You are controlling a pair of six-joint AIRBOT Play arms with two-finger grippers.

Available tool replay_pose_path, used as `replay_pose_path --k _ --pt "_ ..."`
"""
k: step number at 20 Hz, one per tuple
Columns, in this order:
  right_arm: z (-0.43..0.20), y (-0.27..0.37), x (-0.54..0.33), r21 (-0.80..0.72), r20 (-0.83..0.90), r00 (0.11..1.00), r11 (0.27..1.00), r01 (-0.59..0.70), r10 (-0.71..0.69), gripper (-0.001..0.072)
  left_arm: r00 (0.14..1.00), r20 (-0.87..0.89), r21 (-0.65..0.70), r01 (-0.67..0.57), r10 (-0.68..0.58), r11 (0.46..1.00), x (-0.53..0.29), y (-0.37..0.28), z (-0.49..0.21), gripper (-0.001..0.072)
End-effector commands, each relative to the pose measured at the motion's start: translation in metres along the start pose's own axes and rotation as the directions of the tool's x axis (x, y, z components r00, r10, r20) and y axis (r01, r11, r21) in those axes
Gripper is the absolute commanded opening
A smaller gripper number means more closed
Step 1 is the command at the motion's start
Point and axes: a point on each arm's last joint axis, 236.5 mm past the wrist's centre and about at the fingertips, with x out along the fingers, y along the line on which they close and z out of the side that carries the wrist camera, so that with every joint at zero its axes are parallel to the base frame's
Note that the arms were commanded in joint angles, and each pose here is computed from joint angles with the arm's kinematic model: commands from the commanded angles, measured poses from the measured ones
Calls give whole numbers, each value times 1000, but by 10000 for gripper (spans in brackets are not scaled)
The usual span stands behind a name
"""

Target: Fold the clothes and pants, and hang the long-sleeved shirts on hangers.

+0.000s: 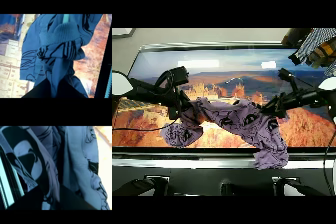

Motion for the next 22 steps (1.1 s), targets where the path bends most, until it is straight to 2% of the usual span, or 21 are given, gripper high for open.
replay_pose_path --k 1,4,5,7,8,11,13,16,17,18,19,20,21,22 --pt "-2 14 11 -27 -35 998 998 -60 59 53 1000 1 9 2 -2 1000 0 -1 1 26" --pt "-3 22 0 -59 -62 998 998 -33 29 36 1000 1 9 1 -1 1000 0 -1 1 33" --pt "3 23 -8 -85 -56 998 996 12 -17 35 1000 3 8 -1 1 1000 0 0 1 103" --pt "7 31 -26 -86 -68 992 991 103 -109 33 997 32 -127 -59 64 990 -1 15 7 553" --pt "5 38 -35 -89 -89 985 986 141 -149 32 992 49 -221 -106 119 970 -3 28 11 690" --pt "-2 55 -70 -86 -140 940 949 302 -312 32 970 54 -383 -200 238 902 -11 60 8 692" --pt "-5 58 -102 -66 -155 864 878 474 -479 33 944 72 -559 -228 321 797 -22 84 5 692" --pt "-8 66 -159 64 -133 689 688 723 -712 34 919 69 -795 -184 388 578 -37 106 -8 692" --pt "-7 72 -173 123 -116 641 629 767 -759 34 917 67 -828 -170 394 535 -39 108 -10 691" --pt "-8 75 -188 232 -107 588 555 799 -801 34 915 67 -838 -164 397 520 -41 109 -10 691" --pt "-17 75 -208 341 -132 508 442 830 -851 34 915 69 -837 -164 398 522 -42 108 -9 690" --pt "-34 71 -234 412 -197 401 296 862 -895 33 916 75 -836 -158 395 525 -41 107 -7 689" --pt "-58 69 -270 460 -290 253 97 882 -923 33 916 75 -836 -158 394 526 -41 106 -6 685" --pt "-75 71 -301 467 -360 123 -65 882 -925 33 918 80 -835 -151 389 530 -40 104 -4 682"
